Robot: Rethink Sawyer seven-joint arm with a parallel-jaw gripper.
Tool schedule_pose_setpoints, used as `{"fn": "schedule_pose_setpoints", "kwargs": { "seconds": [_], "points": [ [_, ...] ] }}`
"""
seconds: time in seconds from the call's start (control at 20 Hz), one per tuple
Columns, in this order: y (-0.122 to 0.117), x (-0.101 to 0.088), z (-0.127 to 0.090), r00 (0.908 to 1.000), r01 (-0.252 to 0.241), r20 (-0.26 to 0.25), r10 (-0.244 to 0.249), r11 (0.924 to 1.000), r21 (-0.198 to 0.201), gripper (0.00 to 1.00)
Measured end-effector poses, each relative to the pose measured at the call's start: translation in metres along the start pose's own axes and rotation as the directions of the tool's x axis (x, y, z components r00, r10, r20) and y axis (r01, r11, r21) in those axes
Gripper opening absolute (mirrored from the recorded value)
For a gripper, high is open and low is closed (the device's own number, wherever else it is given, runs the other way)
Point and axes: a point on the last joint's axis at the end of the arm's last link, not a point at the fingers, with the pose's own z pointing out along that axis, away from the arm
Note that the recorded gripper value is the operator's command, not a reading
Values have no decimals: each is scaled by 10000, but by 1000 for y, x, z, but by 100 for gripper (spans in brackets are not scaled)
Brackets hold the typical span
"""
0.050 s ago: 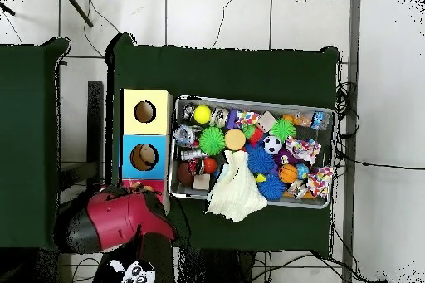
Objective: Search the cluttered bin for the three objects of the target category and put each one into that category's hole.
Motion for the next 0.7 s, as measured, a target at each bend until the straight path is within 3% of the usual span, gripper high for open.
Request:
{"fn": "schedule_pose_setpoints", "kwargs": {
  "seconds": [0.7],
  "points": [
    [-5, -4, -2, 9999, -79, 72, 79, 10000, 30, 100]
  ]
}}
